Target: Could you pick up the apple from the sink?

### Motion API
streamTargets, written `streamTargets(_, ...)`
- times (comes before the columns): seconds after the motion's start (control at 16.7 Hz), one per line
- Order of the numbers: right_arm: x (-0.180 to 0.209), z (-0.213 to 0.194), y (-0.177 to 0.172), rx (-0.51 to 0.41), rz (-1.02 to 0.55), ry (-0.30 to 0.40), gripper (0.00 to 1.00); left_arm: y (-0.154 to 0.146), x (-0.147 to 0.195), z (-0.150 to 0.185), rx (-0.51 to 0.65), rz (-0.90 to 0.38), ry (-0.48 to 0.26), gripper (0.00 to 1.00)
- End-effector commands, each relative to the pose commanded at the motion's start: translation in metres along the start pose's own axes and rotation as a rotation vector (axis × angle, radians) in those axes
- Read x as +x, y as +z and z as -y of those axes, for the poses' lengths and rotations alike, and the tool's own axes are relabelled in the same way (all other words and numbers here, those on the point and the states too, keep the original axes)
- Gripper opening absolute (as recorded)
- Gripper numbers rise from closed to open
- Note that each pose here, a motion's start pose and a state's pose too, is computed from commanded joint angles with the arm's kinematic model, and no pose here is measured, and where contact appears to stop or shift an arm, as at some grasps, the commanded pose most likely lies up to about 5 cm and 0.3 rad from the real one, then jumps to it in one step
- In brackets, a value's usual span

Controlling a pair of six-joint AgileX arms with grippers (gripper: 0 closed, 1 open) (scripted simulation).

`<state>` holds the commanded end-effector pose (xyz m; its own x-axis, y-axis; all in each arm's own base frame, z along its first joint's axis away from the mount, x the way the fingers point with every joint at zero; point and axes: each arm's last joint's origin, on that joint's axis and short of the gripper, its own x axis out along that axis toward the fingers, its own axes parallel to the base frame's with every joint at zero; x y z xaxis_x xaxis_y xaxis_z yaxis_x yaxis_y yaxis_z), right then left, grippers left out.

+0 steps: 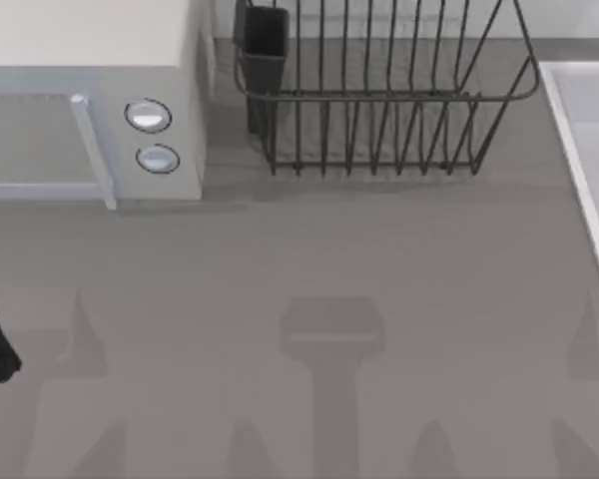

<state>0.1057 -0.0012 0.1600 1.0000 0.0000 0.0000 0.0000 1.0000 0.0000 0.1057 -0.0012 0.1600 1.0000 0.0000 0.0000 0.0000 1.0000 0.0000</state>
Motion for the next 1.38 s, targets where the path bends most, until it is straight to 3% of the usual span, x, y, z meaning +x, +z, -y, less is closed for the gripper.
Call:
streamTargets(1.02,0.000,0.000,0.002,-0.002,-0.007,-0.002,1.00,0.000,0.000,0.000,0.000,0.000,0.000,1.00)
streamTargets(1.38,0.011,0.006,0.046,-0.046,-0.212,-0.048,1.00,0.000,0.000,0.000,0.000,0.000,0.000,1.00)
